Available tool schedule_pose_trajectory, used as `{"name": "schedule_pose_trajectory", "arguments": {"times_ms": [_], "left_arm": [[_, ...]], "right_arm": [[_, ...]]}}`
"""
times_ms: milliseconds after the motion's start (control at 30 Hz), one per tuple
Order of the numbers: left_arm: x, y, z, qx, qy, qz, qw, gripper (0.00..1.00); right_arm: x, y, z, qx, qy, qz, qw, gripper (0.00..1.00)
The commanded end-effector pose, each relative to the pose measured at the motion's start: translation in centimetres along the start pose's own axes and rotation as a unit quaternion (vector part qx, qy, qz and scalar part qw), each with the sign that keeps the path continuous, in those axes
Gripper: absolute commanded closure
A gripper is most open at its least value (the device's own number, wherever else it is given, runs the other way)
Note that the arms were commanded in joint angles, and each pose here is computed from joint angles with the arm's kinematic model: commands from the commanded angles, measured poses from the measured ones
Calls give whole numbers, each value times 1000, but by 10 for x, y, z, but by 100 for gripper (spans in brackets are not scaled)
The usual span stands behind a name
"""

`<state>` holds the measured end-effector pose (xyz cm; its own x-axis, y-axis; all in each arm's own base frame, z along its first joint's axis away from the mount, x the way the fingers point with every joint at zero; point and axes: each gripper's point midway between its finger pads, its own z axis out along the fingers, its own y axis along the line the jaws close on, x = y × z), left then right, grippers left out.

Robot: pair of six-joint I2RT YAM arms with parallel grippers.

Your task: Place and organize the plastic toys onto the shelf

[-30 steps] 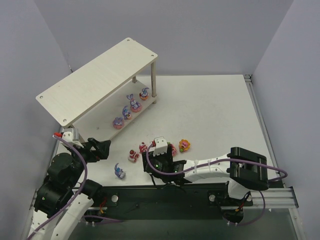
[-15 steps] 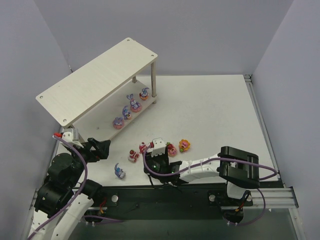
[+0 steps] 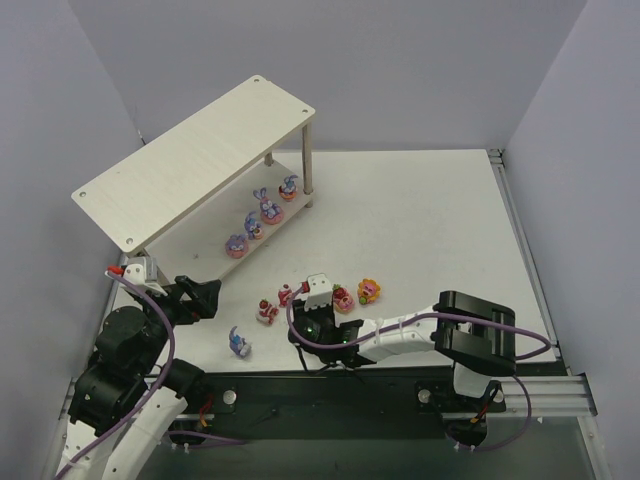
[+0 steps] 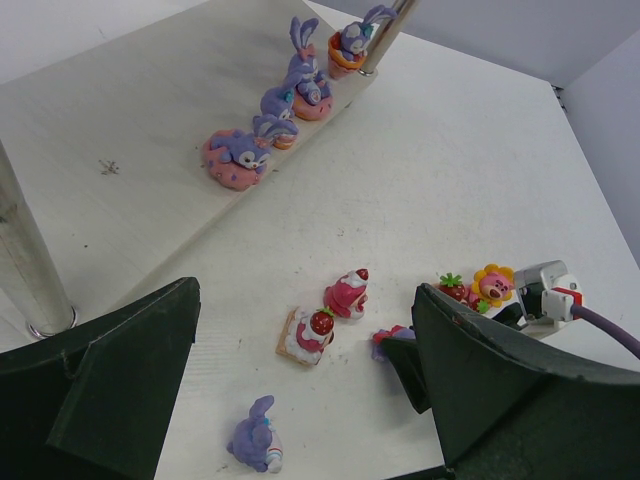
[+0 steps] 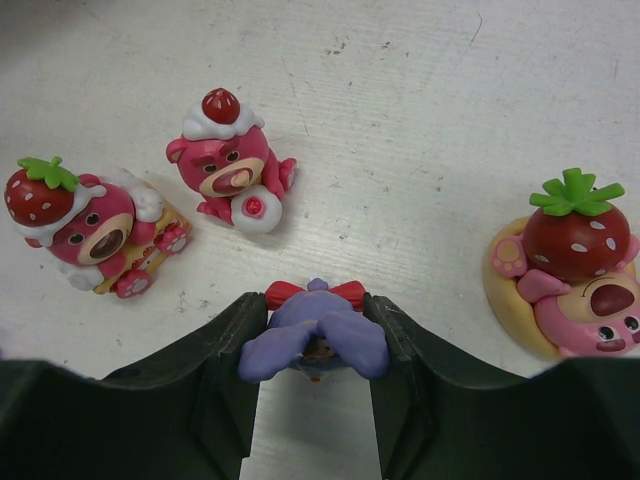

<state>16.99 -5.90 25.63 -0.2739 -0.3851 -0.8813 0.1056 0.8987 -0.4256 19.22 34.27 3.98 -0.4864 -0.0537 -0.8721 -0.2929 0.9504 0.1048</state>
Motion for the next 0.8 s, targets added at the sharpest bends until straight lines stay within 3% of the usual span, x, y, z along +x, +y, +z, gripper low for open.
{"name": "schedule_pose_trajectory", "arguments": {"times_ms": [0,300,500,567,767], "left_arm": [[-15,-6,-2,12,-31,-5,999,3],[-20,-6,-5,13,-40,-6,999,3],[-33,-4,-12,5,-62,-4,998,3],[-41,0,-16,-6,-79,-11,997,4],[-59,4,-33,1,-145,-26,989,4]], "right_arm": [[-30,-4,-7,22,-39,17,999,99],[-87,-8,-42,3,-82,2,997,100],[-136,35,-54,-89,-96,-28,991,100],[-151,57,-50,-153,-100,-48,982,100],[-184,93,-29,-243,-91,-58,964,100]]}}
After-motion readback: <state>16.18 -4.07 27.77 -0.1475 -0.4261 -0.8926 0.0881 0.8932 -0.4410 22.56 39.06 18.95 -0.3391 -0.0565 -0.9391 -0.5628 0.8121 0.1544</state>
